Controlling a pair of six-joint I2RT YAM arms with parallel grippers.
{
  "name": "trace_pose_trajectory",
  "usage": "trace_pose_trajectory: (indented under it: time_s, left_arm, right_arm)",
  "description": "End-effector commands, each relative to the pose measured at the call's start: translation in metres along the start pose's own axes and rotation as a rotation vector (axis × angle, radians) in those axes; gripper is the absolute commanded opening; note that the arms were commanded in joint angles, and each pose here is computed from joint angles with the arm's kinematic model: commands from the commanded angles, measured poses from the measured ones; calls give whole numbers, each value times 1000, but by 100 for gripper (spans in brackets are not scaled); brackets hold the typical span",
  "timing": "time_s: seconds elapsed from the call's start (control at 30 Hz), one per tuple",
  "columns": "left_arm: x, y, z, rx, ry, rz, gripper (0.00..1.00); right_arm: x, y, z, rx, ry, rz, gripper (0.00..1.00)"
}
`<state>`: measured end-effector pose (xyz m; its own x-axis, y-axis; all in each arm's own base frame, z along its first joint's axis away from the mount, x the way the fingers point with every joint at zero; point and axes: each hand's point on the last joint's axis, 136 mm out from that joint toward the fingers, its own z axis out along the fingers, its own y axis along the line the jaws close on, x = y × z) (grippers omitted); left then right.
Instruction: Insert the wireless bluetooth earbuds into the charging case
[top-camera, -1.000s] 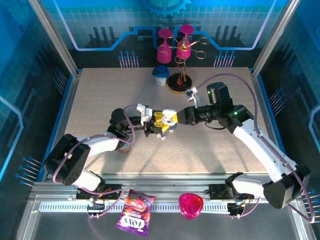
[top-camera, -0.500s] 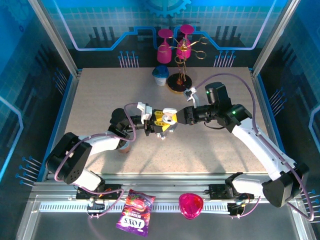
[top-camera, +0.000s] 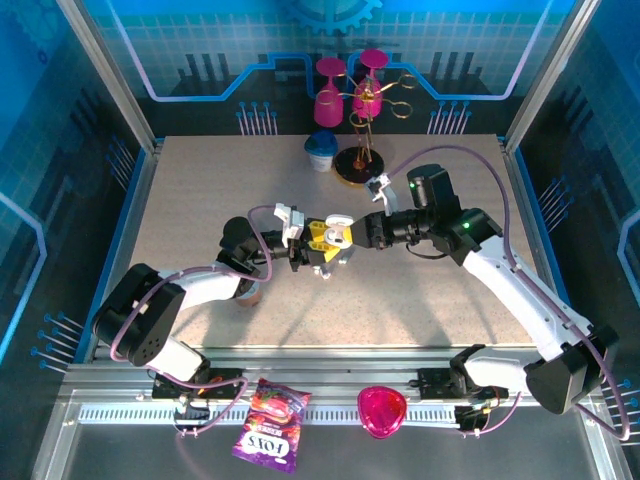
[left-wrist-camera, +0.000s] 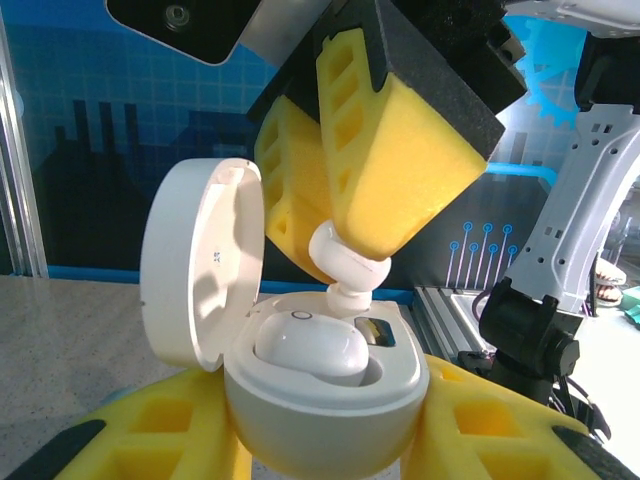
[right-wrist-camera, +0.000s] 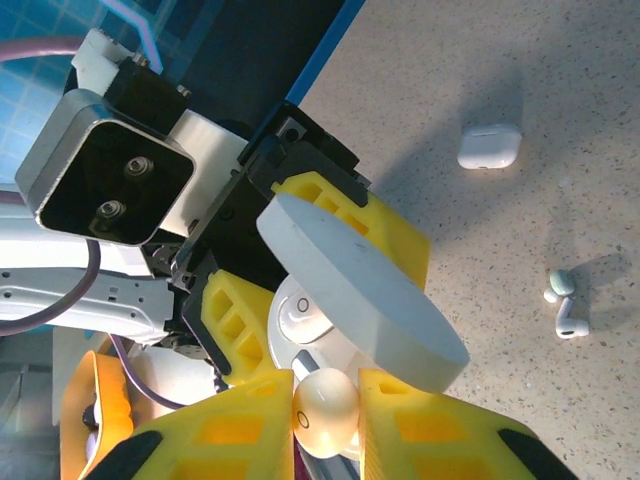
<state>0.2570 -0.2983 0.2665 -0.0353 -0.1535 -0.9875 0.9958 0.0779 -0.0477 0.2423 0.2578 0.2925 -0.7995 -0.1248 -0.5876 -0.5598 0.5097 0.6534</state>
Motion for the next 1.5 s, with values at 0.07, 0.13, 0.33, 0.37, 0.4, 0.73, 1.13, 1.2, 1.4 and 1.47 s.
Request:
trace_pose_trajectory:
  time_s: [0.07,0.13,0.33,0.37,0.4,0.73,1.13,1.2,1.4,1.47]
  left_arm:
    - [-20,-6,4,39,-45,60,22]
    - [-21,-7,5,41,-46,60,21]
    - [-20,-6,5,40,-44,62,22]
    - [-19,-5,5,38,-43,62,21]
    - [-19,-5,5,36,-43,65,22]
    - [-16,-4,4,30,-42,80,21]
    - [-19,-14,3,79,-56,125,21]
    - [-20,-15,3,82,-58,127,21]
    - [-20,-12,3,63,-62,123,22]
    - [-21,-11,3,58,-65,123,22]
  right_arm:
    - [-3,0,-1,39,-3,-29,23]
    - [-4,1,-1,38,-5,-31,24]
    - [-6,5,-5,37,-15,-40,32]
    - [-7,6,-6,37,-20,-44,34]
    - [-7,8,-8,37,-24,-49,36]
    - [-12,14,-31,68,-133,-95,72]
    - [-38,-11,-32,120,-123,200,89]
    - [-36,-16,-26,150,-81,212,89]
    - [-27,-13,-20,127,-35,199,90]
    - [-20,-13,-19,119,-26,201,89]
